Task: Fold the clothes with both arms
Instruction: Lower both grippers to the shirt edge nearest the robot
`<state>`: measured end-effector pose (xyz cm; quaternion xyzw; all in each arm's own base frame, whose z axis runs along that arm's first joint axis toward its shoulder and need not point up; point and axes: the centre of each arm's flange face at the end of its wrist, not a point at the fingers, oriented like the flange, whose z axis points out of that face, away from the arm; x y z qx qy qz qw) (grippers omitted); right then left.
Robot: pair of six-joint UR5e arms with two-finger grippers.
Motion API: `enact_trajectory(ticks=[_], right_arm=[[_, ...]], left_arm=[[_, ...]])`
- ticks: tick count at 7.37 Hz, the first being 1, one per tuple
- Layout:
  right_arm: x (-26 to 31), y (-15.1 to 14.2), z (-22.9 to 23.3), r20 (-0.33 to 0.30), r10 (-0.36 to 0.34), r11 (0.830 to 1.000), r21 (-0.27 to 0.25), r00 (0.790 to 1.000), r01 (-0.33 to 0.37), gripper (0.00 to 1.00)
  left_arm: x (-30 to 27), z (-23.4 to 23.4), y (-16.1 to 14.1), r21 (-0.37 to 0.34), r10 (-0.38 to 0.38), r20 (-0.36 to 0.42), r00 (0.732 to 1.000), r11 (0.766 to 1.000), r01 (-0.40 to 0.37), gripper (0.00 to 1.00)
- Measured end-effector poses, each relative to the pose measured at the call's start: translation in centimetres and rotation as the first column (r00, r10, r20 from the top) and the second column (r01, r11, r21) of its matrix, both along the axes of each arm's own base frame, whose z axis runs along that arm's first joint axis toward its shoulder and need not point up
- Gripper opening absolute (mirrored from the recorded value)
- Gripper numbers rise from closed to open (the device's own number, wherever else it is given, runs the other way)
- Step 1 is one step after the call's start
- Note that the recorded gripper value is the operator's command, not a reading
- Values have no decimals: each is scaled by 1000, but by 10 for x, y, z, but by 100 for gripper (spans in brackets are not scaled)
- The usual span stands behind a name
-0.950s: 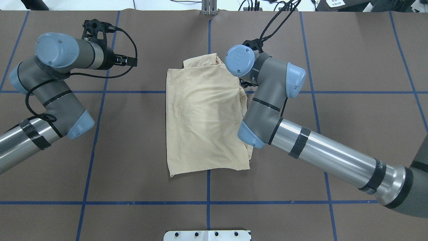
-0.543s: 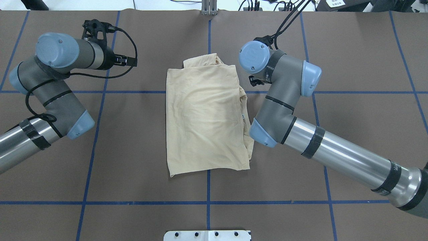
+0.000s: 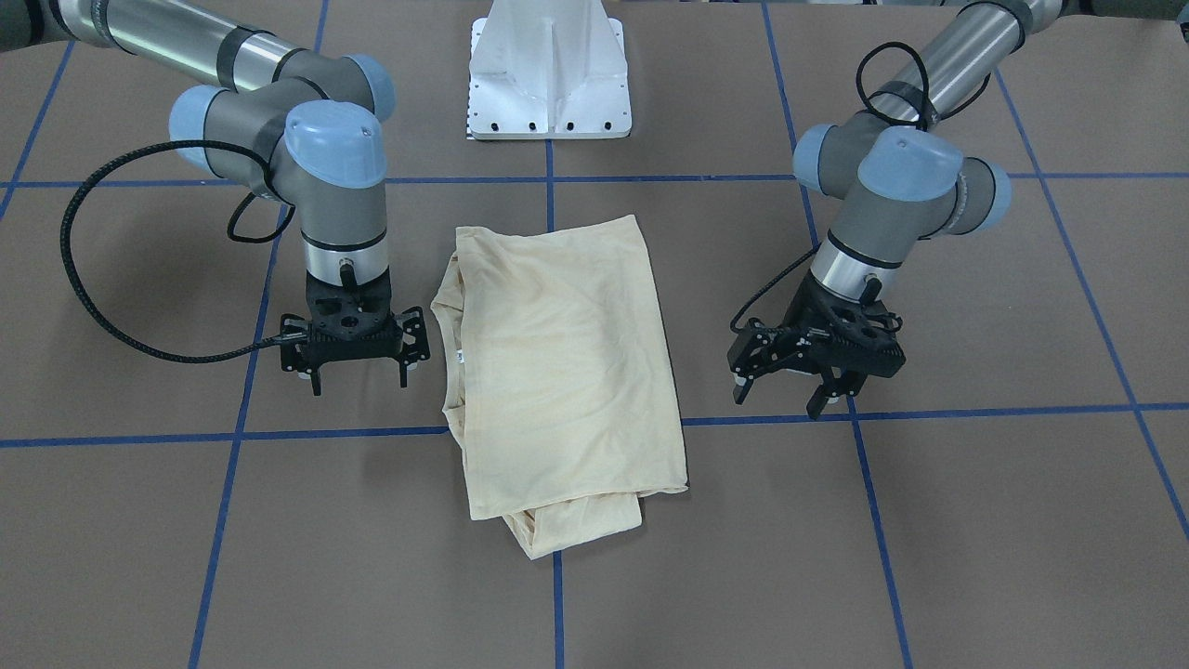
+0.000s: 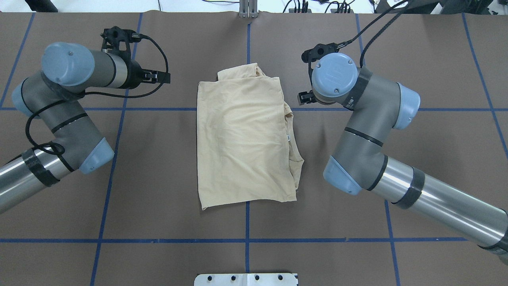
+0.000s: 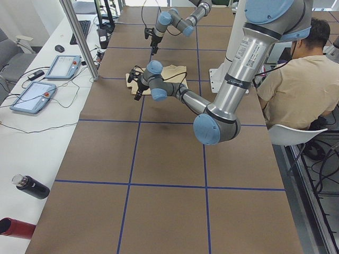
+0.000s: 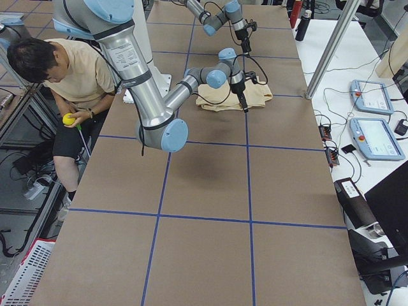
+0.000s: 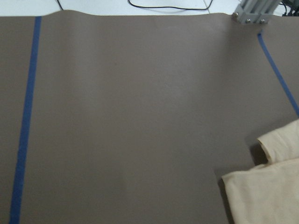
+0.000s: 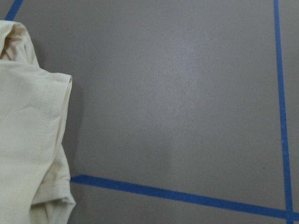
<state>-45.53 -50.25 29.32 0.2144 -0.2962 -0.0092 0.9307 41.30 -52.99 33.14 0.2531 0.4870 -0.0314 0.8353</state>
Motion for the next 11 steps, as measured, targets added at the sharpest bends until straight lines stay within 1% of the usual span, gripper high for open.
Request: enact_trajectory(ticks=[1,2,3,4,5,6,7,8,9,10,11], right_arm=[[5,21,2,46,7,1000,-7,999,-7,100],[10,43,-1,88,13,1000,-14,996,-11,100],[16,66,-7,131,20,1000,-26,991,-17,100],[23,88,-13,174,30,999,-43,984,-23,100],[27,108,-17,206,35,998,-63,978,-23,100],[25,123,-19,223,41,997,-79,974,-24,100],[21,132,-19,229,48,996,-85,972,-29,100],[19,137,-19,231,49,996,-86,972,-30,100],[17,139,-19,230,48,996,-86,972,-29,100],[16,140,-19,229,48,996,-85,972,-29,100],[16,140,-19,229,47,996,-85,972,-28,100]], left_arm=[[12,-16,43,-3,44,-54,998,999,-45,100],[28,-33,86,-22,92,-114,989,995,-95,100],[45,-52,128,-57,134,-181,974,988,-147,100],[60,-66,163,-96,153,-233,960,979,-180,100],[75,-66,191,-131,138,-245,960,976,-173,100],[90,-55,210,-175,103,-210,972,975,-140,100],[102,-47,220,-221,78,-151,986,969,-110,99],[110,-44,223,-248,70,-104,992,964,-94,83],[115,-41,224,-264,68,-71,995,961,-85,58],[119,-39,226,-277,75,-44,996,957,-85,47],[125,-39,230,-290,89,-22,996,953,-91,47]])
